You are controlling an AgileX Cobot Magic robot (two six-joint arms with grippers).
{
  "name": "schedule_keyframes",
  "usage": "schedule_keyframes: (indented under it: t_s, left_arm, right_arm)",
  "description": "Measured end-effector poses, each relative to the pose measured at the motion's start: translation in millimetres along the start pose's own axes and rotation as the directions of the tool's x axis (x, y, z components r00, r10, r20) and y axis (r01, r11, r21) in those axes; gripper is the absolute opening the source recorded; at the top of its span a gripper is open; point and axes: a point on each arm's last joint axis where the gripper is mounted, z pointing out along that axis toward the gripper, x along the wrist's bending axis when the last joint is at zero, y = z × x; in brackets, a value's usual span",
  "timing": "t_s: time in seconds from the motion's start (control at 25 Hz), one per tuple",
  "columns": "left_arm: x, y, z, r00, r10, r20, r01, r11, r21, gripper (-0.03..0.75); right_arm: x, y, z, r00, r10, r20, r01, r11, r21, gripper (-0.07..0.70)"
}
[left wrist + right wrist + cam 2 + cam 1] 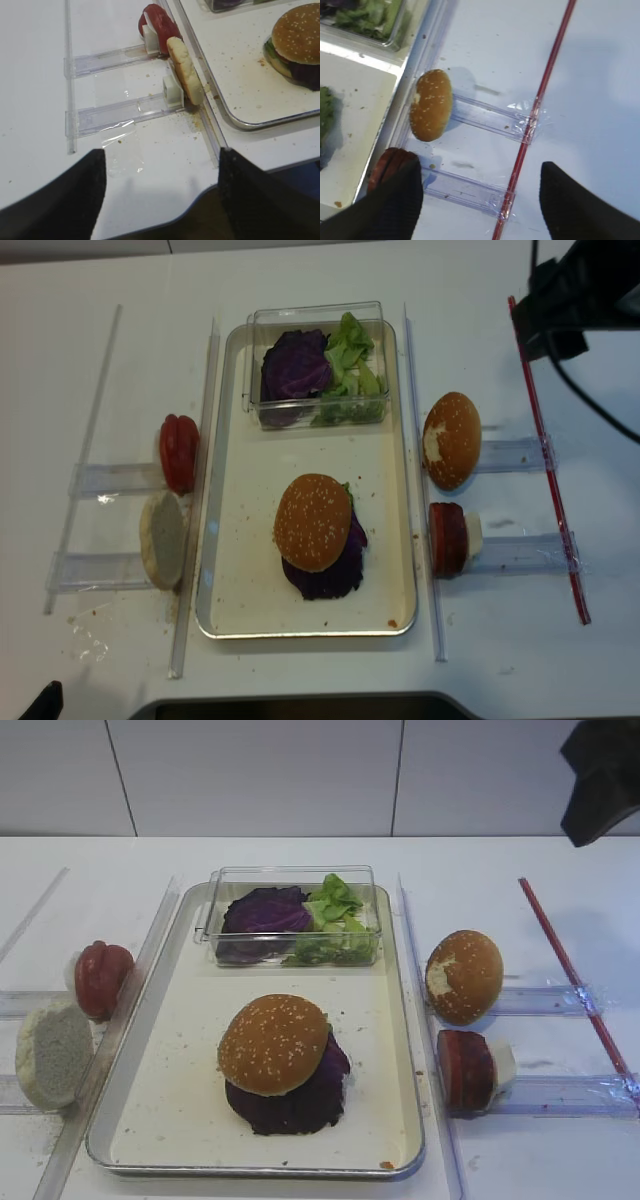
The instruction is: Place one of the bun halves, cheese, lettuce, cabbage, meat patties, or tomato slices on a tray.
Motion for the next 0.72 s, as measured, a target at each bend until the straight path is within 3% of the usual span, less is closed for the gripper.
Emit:
schedule_keyframes:
  t_s: [0.12,0.4,0.6,0.72]
  left_arm:
    - [0.0,0.0,0.0,1.000,0.000,0.000,0.000,1.000,0.000,0.440]
    - [0.0,0.0,0.0,1.000,0.000,0.000,0.000,1.000,0.000,0.440]
    - [0.0,0.0,0.0,1.000,0.000,0.000,0.000,1.000,0.000,0.440]
    - [0.0,0.0,0.0,1.000,0.000,0.000,0.000,1.000,0.000,0.440]
  right_arm:
    - [-16.2,-0.8,-1.0,0.998,0.064,0.029,-0.064,0.998,-0.003,0.511]
    - [-40.8,-4.5,-3.0,0.986,0.158,0.058,-0.158,0.987,-0.010,0.511]
    - [-55.8,-16.4,8.9,0.972,0.228,0.060,-0.230,0.972,0.038,0.511]
    - [-58.0,-24.2,18.7,0.969,0.242,0.053,-0.246,0.966,0.078,0.511]
